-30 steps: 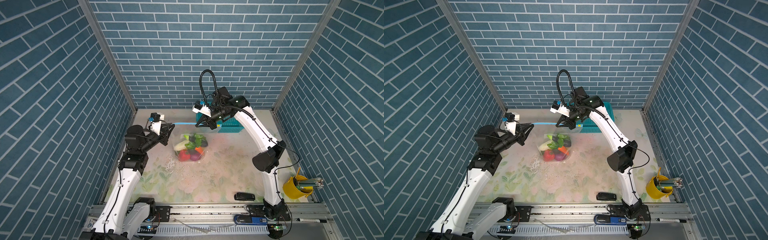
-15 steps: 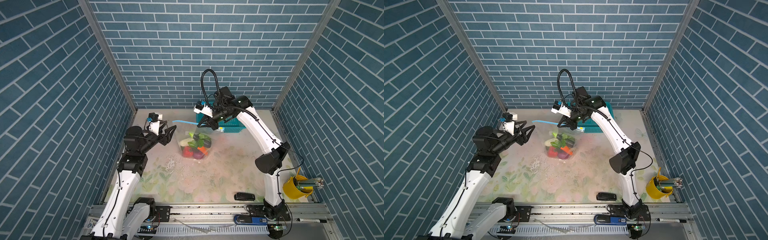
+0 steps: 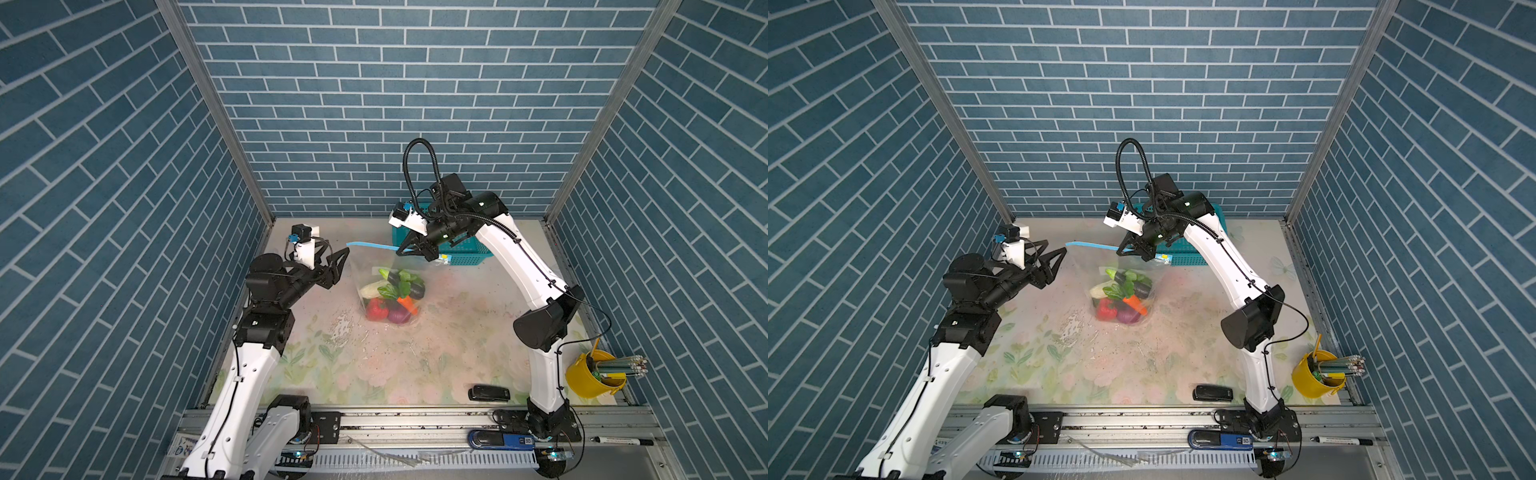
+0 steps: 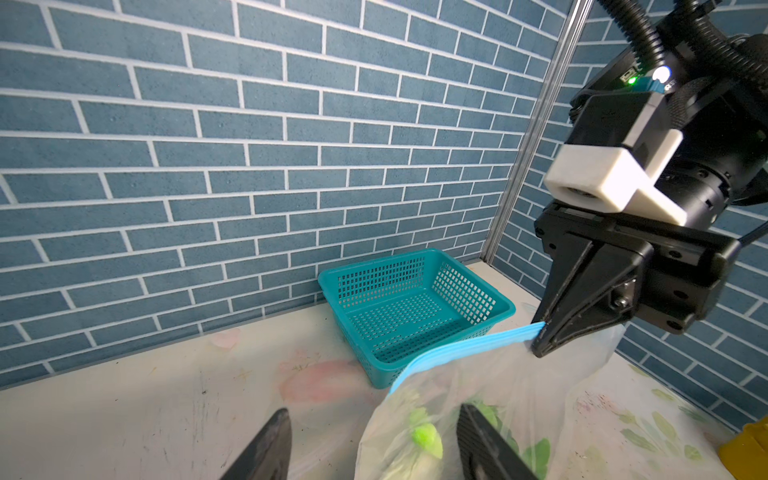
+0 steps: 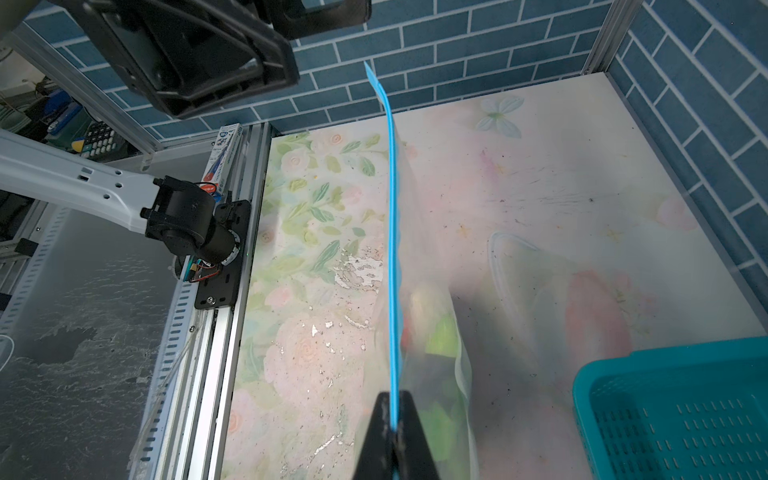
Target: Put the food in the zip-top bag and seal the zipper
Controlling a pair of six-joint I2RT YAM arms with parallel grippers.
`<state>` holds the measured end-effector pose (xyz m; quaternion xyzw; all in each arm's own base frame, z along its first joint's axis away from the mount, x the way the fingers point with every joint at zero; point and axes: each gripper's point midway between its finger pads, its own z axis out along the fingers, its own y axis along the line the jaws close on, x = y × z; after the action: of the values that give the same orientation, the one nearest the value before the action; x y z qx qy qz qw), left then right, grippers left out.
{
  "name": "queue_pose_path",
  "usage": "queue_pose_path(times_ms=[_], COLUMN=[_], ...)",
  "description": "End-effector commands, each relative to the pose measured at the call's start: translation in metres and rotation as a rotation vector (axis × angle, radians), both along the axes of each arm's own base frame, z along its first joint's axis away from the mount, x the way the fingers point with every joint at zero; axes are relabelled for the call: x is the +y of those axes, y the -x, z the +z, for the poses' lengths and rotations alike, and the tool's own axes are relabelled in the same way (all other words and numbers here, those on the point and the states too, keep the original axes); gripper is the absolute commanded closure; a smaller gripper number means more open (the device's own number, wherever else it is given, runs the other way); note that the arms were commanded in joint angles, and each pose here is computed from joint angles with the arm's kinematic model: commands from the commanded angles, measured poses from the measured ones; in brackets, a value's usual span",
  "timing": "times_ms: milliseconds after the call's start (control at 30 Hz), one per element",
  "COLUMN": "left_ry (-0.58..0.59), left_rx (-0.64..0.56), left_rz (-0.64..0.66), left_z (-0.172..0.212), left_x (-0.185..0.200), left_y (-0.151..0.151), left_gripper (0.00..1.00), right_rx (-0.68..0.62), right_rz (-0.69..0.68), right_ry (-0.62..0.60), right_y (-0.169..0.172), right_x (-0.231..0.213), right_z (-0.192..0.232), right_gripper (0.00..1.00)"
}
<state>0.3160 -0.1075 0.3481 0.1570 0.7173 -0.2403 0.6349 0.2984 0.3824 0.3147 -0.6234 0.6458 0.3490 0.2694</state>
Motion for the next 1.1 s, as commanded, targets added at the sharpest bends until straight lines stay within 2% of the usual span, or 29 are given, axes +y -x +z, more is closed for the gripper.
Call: queue_pose_path(times_ms=[0, 633, 900, 1067], left_ry=[0.015, 0.027, 0.036, 0.037], left_rx=[0.005, 0.008, 0.024, 0.026], left_rz=[0.007, 0.031, 0.024, 0.028], left_z=[-0.0040, -0.0061, -0.0078, -0.0082], left_x=[0.0010, 0.0041, 0.0030, 0.0037], left_y=[0.0007, -0.0060, -0.0048, -0.0046], left_gripper=[0.35, 0.36, 0.33, 0.31], right_rx=[-0.030, -0.038, -0.030, -0.017], right_rz=[0.017, 0.005, 0.004, -0.045], right_ry=[-0.051, -0.065, -0.076, -0.072], right_y=[0.0145, 0.0191, 0.0206, 0.0168], right_x=[-0.0045, -0.0073, -0.0072, -0.0084], right_z=[0.0245, 0.0250, 0.0273, 0.0282], right_gripper=[1.00, 1.00, 1.00, 1.00])
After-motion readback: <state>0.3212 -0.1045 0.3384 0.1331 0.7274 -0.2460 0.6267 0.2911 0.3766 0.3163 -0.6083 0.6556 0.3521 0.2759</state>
